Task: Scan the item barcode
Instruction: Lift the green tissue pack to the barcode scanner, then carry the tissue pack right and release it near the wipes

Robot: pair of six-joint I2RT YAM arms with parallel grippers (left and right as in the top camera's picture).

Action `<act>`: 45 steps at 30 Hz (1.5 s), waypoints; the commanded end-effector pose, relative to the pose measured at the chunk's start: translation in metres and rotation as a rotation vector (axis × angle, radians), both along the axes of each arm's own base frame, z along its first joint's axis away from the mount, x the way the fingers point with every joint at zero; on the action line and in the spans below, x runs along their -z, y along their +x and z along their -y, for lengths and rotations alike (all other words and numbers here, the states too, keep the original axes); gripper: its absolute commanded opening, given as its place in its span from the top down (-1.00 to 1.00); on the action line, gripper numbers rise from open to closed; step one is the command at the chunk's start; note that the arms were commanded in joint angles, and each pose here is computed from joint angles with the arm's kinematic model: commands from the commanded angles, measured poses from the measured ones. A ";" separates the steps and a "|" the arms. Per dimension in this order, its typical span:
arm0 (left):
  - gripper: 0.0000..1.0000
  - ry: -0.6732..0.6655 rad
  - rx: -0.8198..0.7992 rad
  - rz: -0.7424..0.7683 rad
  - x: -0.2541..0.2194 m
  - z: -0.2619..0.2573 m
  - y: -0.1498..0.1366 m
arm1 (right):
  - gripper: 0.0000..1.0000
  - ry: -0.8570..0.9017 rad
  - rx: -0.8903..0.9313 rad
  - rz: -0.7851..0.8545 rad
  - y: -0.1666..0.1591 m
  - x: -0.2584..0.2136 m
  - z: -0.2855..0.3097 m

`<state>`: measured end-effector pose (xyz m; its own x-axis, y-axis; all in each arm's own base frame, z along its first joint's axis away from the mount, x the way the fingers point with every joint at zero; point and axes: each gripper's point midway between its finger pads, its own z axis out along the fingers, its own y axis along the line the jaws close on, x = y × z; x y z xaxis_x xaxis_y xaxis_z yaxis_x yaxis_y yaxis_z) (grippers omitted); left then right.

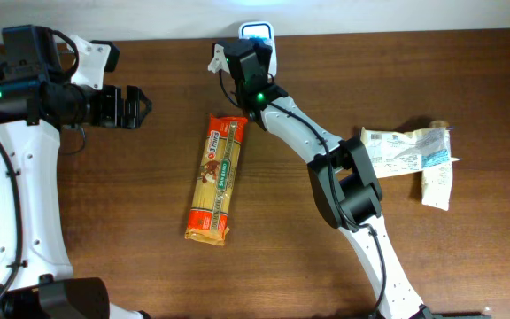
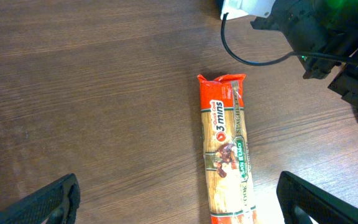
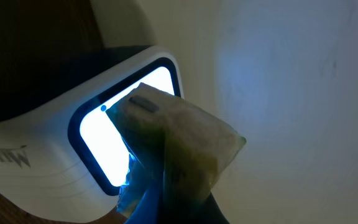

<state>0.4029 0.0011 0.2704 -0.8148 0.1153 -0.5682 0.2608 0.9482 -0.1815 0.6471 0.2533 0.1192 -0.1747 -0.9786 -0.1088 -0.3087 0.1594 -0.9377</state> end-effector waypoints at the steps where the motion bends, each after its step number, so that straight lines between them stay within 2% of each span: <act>1: -0.98 0.000 0.015 0.009 -0.001 0.000 0.001 | 0.92 0.018 0.000 0.011 0.003 -0.006 0.002; 10: -0.98 0.000 0.016 0.009 -0.001 0.001 0.001 | 0.92 0.053 0.014 0.080 0.007 -0.030 0.002; 14: -0.98 0.000 0.016 0.009 -0.001 0.001 0.001 | 0.92 0.065 -0.057 -0.014 -0.009 -0.059 0.001; 18: -0.98 0.000 0.015 0.009 -0.001 0.001 0.001 | 0.92 0.315 -0.094 -0.114 -0.047 -0.128 0.014; 20: -0.98 0.000 0.015 0.009 -0.001 0.000 0.001 | 0.92 0.407 -0.086 -0.183 -0.079 -0.155 0.019; 22: -0.98 0.000 0.015 0.009 -0.001 0.000 0.001 | 0.92 0.568 -0.016 -0.305 -0.117 -0.162 0.026; 24: -0.98 0.000 0.016 0.009 -0.001 0.001 0.001 | 0.92 0.793 0.211 -0.487 -0.164 -0.146 0.040; 25: -0.98 0.000 0.015 0.009 -0.001 0.001 0.001 | 0.92 0.862 0.386 -0.568 -0.187 -0.128 0.054; 29: -0.98 0.000 0.016 0.009 -0.001 0.001 0.001 | 0.92 0.880 0.827 -0.723 -0.231 -0.063 0.100; 30: -0.99 0.000 0.015 0.009 -0.001 0.001 0.001 | 0.92 0.866 0.971 -0.754 -0.243 -0.033 0.120; 33: -0.98 0.000 0.015 0.009 -0.001 0.000 0.001 | 0.92 0.845 1.145 -0.888 -0.273 0.026 0.150; 36: -0.98 0.000 0.015 0.009 -0.001 0.001 0.001 | 0.92 0.794 1.268 -0.942 -0.299 0.059 0.181; 38: -0.98 0.000 0.015 0.009 -0.001 0.000 0.001 | 0.89 0.791 1.296 -0.947 -0.305 0.072 0.190; 39: -0.98 0.000 0.015 0.009 -0.001 0.000 0.001 | 0.46 0.789 1.301 -0.944 -0.305 0.075 0.192; 41: -0.98 0.000 0.016 0.009 -0.001 0.001 0.001 | -0.18 0.715 1.332 -0.869 -0.304 0.072 0.215; 42: -0.98 0.000 0.016 0.009 -0.001 0.001 0.001 | -0.37 0.698 1.342 -0.842 -0.302 0.070 0.223; 43: -0.98 0.000 0.016 0.009 -0.001 0.001 0.001 | -0.50 0.726 1.323 -0.882 -0.300 0.065 0.219; 45: -0.98 0.000 0.015 0.009 -0.001 0.000 0.001 | -0.50 0.835 1.215 -1.001 -0.290 0.046 0.194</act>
<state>0.4028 0.0011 0.2703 -0.8150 0.1153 -0.5679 0.2607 0.9482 -0.1816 0.3381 0.0425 0.0513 -0.9829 0.0454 0.1785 0.0149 0.9855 -0.1690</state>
